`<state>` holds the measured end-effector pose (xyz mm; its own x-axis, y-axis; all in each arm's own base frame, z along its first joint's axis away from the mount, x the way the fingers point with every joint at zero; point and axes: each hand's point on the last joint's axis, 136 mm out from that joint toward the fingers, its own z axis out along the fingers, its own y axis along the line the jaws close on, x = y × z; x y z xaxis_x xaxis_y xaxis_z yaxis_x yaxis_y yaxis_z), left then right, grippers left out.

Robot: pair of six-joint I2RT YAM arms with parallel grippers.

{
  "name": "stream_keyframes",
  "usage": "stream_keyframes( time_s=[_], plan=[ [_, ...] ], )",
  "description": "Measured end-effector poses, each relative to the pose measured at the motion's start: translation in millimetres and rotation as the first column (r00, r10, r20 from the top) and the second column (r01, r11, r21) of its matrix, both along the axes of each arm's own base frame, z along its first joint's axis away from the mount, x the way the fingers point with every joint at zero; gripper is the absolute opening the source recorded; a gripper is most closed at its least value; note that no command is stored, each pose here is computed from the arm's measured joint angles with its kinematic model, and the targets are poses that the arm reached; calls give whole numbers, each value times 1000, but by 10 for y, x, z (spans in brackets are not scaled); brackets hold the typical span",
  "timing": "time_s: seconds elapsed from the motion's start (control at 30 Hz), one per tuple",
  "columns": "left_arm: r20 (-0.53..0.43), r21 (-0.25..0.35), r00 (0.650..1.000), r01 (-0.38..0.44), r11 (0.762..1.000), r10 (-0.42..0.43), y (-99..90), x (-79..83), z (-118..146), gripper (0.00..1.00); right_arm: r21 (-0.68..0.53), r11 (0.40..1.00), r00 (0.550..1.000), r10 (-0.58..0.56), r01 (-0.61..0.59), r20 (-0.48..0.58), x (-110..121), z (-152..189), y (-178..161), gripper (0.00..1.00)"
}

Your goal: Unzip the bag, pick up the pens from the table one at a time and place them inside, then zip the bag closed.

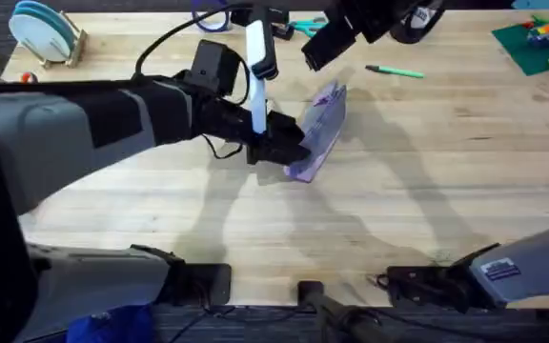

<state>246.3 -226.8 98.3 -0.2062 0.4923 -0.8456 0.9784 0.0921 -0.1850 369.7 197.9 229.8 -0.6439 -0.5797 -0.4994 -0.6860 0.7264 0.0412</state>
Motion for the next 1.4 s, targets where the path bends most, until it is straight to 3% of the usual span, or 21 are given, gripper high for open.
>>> stream_keyframes(
  time_s=[0.77, 1.4],
  plan=[
    [0, 0, 1000, 0, 1000, 0, 0, 0, -2, 43, -81, 976, 970, 190, -204, -149, -82, -622, 121, 972],
    [0, 1, 1000, 0, 1000, 0, 1, 1, -1, 43, -100, 969, 952, 197, -225, -235, -105, -926, 135, 956]
  ],
)
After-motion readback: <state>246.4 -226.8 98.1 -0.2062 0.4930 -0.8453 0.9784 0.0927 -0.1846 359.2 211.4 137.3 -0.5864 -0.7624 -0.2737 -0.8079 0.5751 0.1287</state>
